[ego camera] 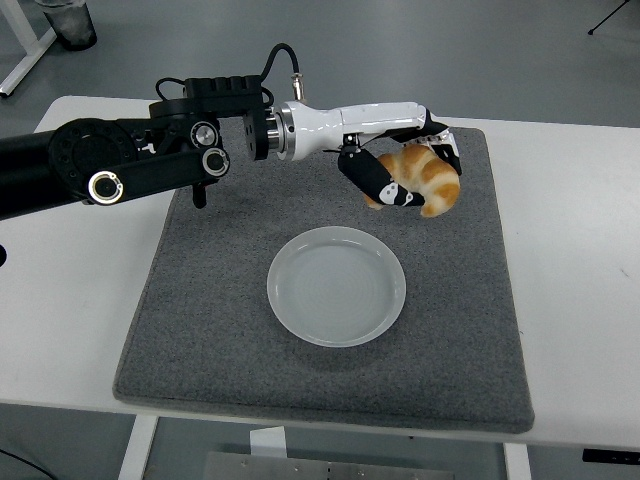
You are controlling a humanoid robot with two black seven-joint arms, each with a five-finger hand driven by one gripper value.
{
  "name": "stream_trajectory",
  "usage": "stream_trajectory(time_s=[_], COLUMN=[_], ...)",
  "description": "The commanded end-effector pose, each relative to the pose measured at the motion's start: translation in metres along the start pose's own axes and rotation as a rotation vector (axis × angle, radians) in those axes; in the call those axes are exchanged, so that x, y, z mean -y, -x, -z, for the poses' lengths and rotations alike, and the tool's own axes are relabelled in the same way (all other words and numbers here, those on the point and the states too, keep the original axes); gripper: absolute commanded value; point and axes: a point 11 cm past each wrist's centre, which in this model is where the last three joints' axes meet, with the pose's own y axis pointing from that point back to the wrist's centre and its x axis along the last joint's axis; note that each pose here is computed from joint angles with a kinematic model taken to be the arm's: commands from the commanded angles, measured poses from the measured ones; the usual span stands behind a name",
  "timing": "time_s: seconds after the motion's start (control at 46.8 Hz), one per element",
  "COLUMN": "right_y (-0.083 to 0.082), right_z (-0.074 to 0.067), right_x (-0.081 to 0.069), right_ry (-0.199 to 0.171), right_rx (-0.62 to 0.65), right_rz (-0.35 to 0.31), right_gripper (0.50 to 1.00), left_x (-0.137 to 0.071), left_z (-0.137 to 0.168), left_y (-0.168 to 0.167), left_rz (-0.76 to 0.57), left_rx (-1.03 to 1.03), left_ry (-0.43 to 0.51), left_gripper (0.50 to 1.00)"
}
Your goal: Place the bread on the plate
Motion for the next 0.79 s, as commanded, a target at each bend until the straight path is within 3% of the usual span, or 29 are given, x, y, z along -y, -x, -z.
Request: stream_trajectory(time_s=[0.0, 0.128, 0.491, 0.769], right_y=[0.000, 0.000, 0.000, 0.000], right_z=[0.000, 0.001, 0.001, 0.001], right_x=[0.000, 0.000, 0.000, 0.000], right_ry=[0.000, -0.002, -0.002, -0.001], right_rx=[0.001, 0.000, 0.000, -0.001], right_rz=[0.000, 0.000, 0.000, 0.000], right_gripper=[0.954, 0.954, 0.954, 0.954], left_x=[-0.001, -0.005, -0.024, -0.032], left_z=[0.002, 0.007, 0.059, 0.074], left_y=[0.012, 0.028, 0.081, 0.096], left_rz=[0.029, 0.068, 0.109, 0.090], left_rx=[0.023, 0.056, 0.001, -0.033], left_ry=[0.001, -0.003, -0.104, -0.133], left_gripper=[0.500, 0.500, 0.500, 0.500])
